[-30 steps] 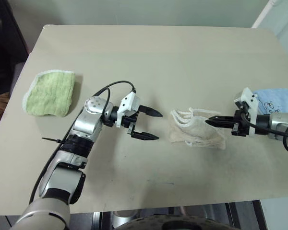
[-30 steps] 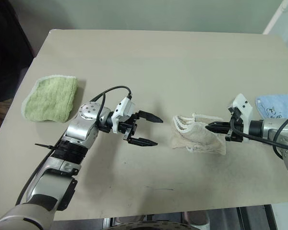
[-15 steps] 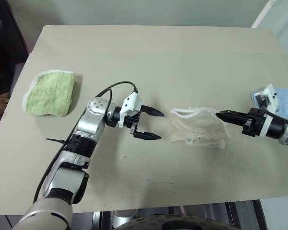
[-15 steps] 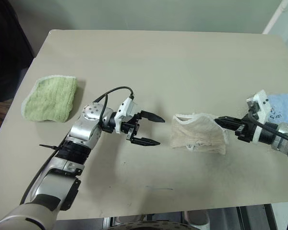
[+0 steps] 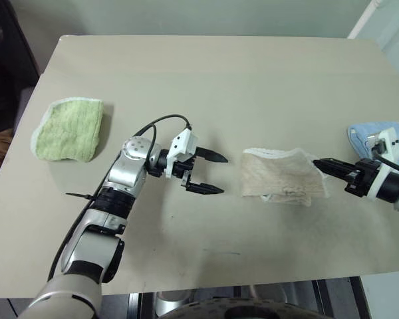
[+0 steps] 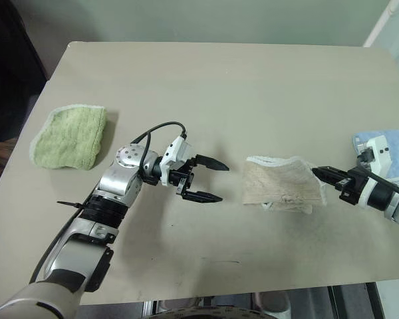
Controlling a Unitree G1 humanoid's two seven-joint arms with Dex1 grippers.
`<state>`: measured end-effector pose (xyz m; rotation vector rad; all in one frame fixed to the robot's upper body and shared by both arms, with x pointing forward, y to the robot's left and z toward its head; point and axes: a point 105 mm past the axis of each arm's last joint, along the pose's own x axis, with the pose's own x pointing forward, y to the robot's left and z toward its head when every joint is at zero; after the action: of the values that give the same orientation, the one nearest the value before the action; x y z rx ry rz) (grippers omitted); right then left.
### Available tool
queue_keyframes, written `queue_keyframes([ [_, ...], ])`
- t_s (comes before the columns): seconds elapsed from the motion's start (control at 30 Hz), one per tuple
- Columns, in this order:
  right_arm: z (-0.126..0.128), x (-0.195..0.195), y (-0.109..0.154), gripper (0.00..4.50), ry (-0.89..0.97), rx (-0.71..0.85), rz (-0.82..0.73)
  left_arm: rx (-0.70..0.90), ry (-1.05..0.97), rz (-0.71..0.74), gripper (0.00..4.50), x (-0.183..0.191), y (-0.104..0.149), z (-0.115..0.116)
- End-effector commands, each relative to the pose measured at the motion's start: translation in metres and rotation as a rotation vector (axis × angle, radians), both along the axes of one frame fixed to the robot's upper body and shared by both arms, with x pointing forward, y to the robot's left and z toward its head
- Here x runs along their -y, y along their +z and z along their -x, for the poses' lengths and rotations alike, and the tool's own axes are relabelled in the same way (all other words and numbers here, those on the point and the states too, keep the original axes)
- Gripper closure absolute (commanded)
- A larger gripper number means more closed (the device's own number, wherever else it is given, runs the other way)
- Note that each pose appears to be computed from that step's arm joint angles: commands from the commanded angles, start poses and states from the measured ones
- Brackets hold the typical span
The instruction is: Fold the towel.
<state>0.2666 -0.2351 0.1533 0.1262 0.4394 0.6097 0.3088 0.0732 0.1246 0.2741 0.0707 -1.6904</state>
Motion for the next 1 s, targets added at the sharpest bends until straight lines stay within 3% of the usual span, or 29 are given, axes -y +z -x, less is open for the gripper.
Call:
queue_keyframes([
  [0.03,0.004,-0.001,0.01,4.48,-0.02,0.041,-0.012,0.042,-0.012,0.022,0.0,0.002,0.011,-0.003],
  [0.27,0.016,-0.01,0.01,4.48,0.017,0.018,-0.048,0.042,-0.007,0.021,0.0,0.0,0.012,-0.005],
  [0.37,0.017,-0.016,0.012,3.88,0.028,0.026,-0.061,0.037,-0.003,0.014,0.0,-0.002,0.013,-0.007],
  [0.63,0.014,-0.004,0.014,1.19,-0.044,0.038,-0.03,0.046,0.012,0.02,0.0,-0.003,0.015,-0.012],
  [0.8,0.013,0.013,0.042,1.19,-0.095,0.184,0.019,0.059,0.036,0.027,0.0,-0.007,0.018,-0.016],
  [1.0,0.017,-0.027,0.068,1.19,0.079,0.343,0.066,0.056,0.043,0.097,0.0,-0.001,0.029,-0.018],
])
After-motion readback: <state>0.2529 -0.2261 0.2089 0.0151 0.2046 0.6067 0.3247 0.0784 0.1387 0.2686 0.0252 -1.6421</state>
